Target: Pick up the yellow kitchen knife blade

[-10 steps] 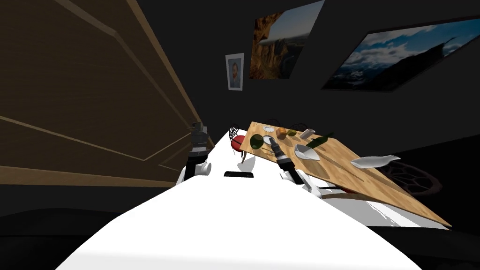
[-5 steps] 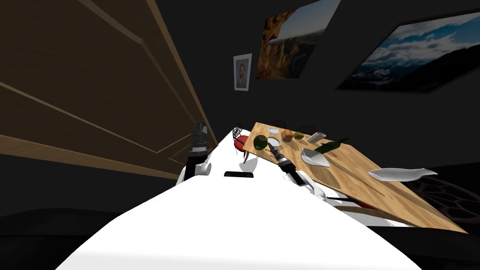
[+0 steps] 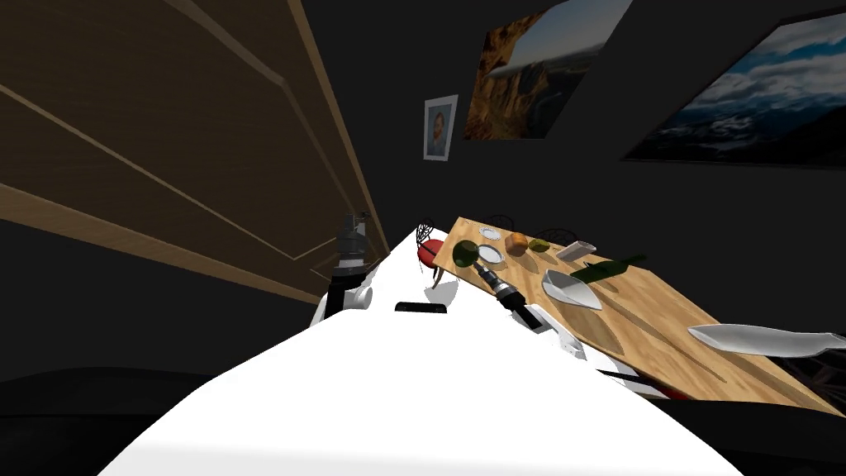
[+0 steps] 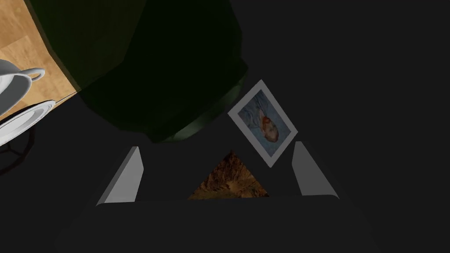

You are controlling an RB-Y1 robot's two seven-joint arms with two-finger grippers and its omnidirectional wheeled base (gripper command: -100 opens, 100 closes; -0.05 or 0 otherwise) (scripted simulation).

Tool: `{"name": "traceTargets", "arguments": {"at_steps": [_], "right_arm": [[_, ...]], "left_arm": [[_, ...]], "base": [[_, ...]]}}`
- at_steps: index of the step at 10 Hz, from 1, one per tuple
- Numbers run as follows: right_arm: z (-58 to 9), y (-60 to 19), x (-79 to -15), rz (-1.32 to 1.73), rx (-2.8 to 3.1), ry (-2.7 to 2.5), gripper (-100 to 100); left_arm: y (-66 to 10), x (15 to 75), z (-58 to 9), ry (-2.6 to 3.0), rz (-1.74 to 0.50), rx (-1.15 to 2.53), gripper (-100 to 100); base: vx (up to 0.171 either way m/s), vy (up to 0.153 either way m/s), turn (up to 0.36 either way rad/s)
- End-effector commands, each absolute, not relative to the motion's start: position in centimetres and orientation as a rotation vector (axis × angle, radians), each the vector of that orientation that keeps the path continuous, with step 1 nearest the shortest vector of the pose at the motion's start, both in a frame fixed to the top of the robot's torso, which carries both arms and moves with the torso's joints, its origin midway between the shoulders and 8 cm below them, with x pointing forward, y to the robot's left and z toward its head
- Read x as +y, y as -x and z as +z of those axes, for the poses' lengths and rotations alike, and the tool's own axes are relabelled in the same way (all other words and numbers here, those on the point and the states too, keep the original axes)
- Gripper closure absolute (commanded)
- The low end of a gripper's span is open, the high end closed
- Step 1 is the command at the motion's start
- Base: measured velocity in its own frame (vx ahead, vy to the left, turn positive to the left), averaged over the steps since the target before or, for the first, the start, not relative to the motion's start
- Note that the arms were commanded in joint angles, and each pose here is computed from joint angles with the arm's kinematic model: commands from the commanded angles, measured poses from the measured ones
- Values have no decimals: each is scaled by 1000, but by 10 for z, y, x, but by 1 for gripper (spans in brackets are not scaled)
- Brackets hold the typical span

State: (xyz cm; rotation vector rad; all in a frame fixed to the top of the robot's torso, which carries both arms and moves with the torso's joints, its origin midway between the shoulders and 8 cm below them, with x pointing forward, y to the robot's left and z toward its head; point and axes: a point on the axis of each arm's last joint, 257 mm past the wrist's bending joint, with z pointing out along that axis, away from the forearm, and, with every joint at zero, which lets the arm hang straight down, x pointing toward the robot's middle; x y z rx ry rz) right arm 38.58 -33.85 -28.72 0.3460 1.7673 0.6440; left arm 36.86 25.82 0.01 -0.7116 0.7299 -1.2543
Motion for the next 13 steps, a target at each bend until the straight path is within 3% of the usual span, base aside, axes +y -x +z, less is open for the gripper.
{"name": "traceTargets", "arguments": {"at_steps": [1, 13], "right_arm": [[-311, -375, -355, 574, 1846, -294, -100], [-418, -270, -486, 160, 2270, 25, -100]], "left_arm": [[-369, 258, 0, 712, -1254, 730, 0], [-369, 258, 0, 712, -1254, 730, 0]], "base": [[-3, 4, 234], [11, -12, 181]]}}
